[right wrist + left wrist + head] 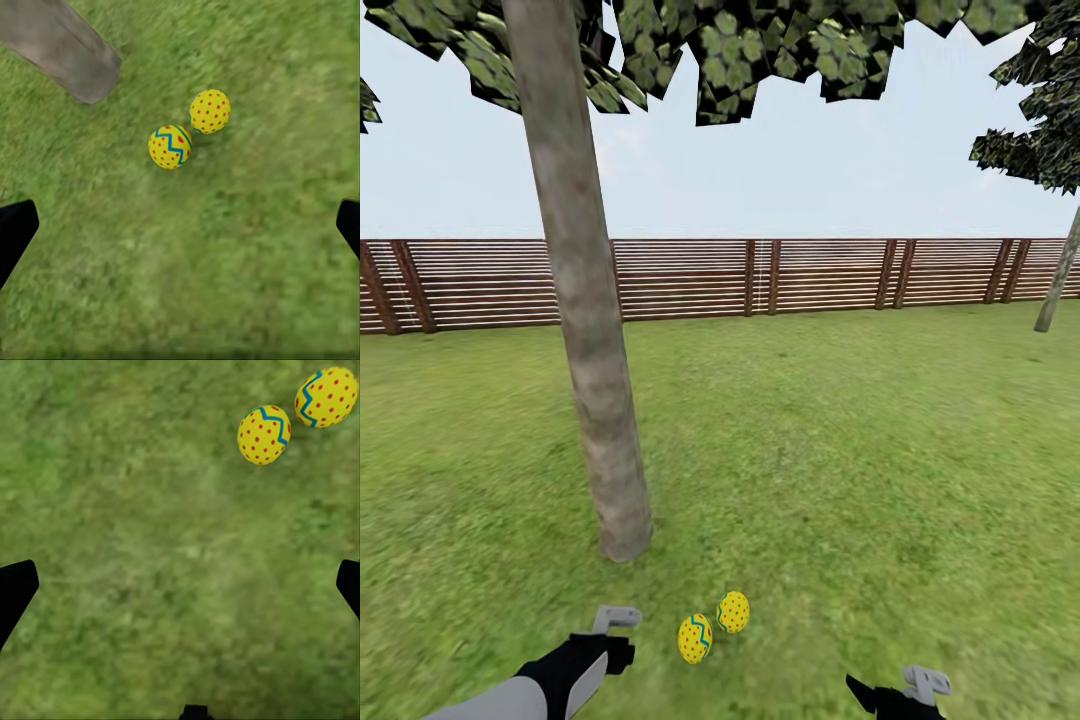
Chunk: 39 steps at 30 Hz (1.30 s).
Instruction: Take the three Easter eggs out of the wicker basket on the lawn in the garden, then place them on the lawn next to a single tree (choose any tree) so that all three eggs are next to the same tree and none are left in the basket.
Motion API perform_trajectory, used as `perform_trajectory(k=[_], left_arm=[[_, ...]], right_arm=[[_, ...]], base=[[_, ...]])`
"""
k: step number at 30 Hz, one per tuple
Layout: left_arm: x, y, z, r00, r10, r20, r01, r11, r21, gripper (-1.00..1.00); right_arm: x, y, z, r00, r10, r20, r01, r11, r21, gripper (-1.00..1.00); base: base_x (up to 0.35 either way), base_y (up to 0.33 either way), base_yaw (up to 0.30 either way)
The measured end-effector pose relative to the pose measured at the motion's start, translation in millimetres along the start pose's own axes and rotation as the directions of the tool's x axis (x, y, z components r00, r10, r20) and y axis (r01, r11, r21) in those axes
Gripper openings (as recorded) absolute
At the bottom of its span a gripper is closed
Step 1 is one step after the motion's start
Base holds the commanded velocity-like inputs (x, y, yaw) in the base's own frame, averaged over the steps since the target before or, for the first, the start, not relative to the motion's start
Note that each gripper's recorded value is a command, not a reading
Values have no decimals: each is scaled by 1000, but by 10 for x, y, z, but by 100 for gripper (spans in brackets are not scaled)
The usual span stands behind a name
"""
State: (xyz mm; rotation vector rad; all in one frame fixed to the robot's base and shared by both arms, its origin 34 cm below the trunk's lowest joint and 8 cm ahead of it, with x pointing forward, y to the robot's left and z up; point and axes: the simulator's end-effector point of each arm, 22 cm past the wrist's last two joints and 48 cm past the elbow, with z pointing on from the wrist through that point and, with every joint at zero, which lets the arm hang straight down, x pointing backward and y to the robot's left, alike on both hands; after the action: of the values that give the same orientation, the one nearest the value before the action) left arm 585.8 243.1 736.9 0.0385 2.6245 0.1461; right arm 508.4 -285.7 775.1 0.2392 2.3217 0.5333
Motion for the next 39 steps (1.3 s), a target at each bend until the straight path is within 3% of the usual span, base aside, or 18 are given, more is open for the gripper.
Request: perform_trajectory(k=[39], left_arm=[[136,5,-253,1000,-1,-11,1,1000,3,100]], right_arm=[[120,77,-226,999,20,-34,-20,1000,4,100]], base=[[0,0,1]])
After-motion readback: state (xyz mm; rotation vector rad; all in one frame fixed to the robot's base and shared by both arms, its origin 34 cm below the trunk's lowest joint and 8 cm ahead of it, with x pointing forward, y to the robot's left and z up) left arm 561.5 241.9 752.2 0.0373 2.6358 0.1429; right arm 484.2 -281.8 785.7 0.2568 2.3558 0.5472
